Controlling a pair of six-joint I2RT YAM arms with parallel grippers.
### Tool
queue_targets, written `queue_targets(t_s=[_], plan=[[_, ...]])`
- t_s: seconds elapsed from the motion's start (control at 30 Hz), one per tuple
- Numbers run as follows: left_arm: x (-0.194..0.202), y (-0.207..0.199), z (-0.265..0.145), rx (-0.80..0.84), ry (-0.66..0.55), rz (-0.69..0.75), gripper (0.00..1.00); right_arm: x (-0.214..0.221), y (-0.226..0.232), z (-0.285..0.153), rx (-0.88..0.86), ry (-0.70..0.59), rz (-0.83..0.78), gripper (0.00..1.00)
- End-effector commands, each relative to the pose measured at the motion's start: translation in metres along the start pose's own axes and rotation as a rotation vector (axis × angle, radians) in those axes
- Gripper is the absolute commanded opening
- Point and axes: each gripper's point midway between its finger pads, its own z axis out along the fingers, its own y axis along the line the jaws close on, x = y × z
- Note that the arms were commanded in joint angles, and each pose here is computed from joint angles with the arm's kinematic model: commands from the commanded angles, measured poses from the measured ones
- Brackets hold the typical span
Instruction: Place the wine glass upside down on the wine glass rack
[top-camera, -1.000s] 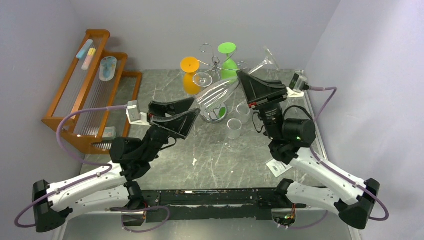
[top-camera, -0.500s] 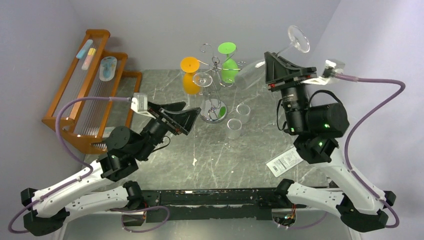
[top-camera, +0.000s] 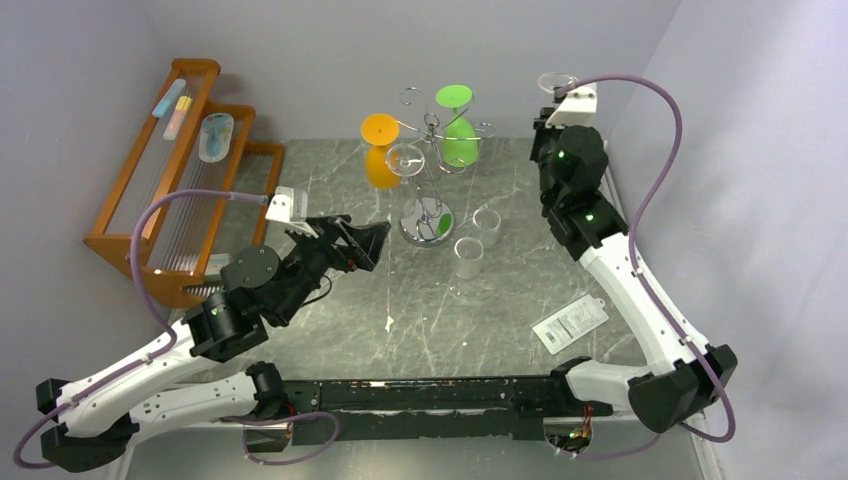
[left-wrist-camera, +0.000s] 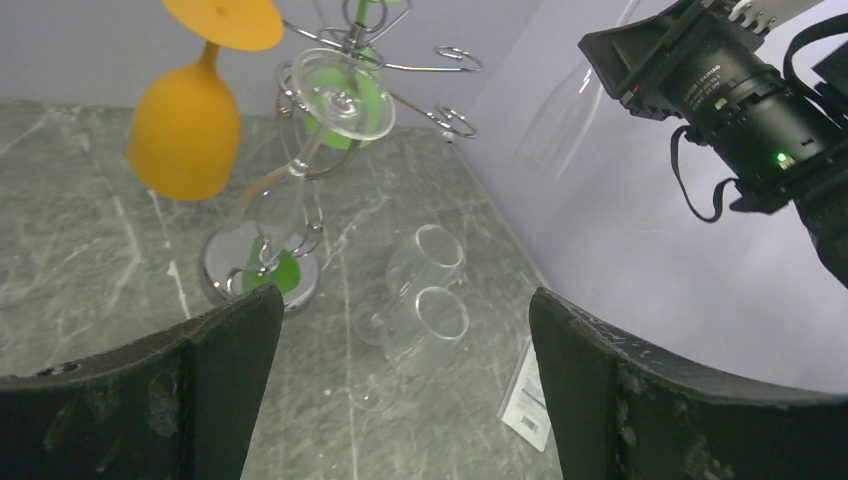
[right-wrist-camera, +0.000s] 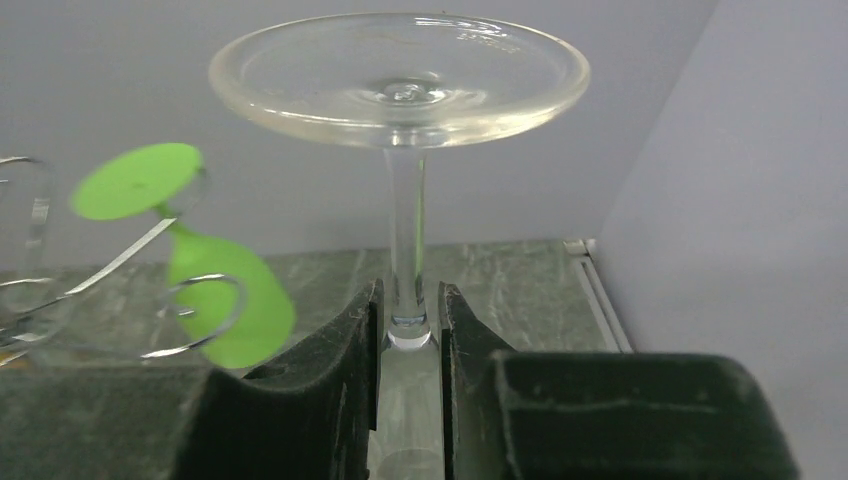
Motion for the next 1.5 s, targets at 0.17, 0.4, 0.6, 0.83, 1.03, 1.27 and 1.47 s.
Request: queue_targets(t_s=[0.17,0.4,0.6,0.83,1.03,1.27,1.47], plan=[[-0.011,0.021,-0.019,-0.076,-0.004,0.035,0.97,0.056,-0.022,0.055,-0.169,0.093,0.061,0.00],[-0.009,0.025,-0.021,-0.090,0.009,0.043,0.97,0.087,-0.001,0.075,-0.470,0.152,0.056,0.00],[-0.010,0.022,-0.019,-0.086,0.017,0.053,0.96,0.100,0.029,0.082,-0.711,0.145,-0.010,0.00],[-0.007,0.021,-0.013,-0.099,0.030,0.070,0.96,0.113,0.059,0.081,-0.920,0.140,0.008,0.00],[0.002,0.020,-0.007,-0.100,0.046,0.068,0.96,0.117,0.073,0.075,-1.016,0.106,0.042,0.00],[0.007,0.021,-0.002,-0.126,0.065,0.079,0.96,0.112,0.084,0.062,-1.115,0.057,0.081,0.00],[0.006,0.018,-0.003,-0.107,0.060,0.075,0.96,0.110,0.093,0.056,-1.155,0.051,0.110,0.00]])
